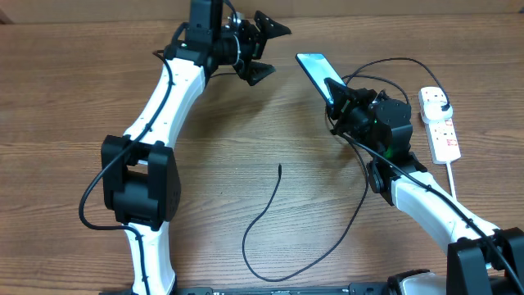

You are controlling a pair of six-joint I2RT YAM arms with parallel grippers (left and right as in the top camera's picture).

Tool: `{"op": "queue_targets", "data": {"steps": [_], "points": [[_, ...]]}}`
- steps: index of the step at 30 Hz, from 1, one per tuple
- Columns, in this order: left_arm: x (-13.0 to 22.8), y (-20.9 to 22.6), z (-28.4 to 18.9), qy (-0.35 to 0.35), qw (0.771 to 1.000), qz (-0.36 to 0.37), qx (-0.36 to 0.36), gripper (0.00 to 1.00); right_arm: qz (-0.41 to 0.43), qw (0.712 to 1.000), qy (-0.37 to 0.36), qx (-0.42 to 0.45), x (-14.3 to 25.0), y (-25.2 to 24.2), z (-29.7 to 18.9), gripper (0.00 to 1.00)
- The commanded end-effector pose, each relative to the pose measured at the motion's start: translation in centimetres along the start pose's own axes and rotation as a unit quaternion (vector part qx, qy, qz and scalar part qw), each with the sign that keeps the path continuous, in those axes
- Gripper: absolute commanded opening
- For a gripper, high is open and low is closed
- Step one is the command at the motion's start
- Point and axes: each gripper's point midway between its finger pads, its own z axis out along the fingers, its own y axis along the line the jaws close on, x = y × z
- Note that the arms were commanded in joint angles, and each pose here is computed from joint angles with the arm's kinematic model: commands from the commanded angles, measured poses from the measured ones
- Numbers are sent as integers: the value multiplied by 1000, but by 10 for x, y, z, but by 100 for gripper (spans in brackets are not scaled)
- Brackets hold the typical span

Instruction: Plug charger to phone and switch on socket

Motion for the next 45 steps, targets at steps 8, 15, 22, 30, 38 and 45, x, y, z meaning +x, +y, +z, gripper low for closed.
{"op": "queue_targets", "data": {"steps": [8,15,22,30,38,45], "points": [[23,-18,16,-12,1000,23,-3,100,9,1000,13,-20,19,12,4,4],[35,-18,25,0,998,66,-7,100,5,1000,11,-9,19,6,4,4],[42,-9,33,-7,997,67,-33,100,6,1000,15,1,23,0,5,4],[50,-6,42,-14,997,69,-44,100,6,1000,16,2,24,-1,5,4],[53,-6,45,-15,996,68,-47,100,6,1000,16,2,24,-1,5,4],[53,-5,45,-15,997,51,-49,87,6,1000,16,2,24,-1,5,4]]}}
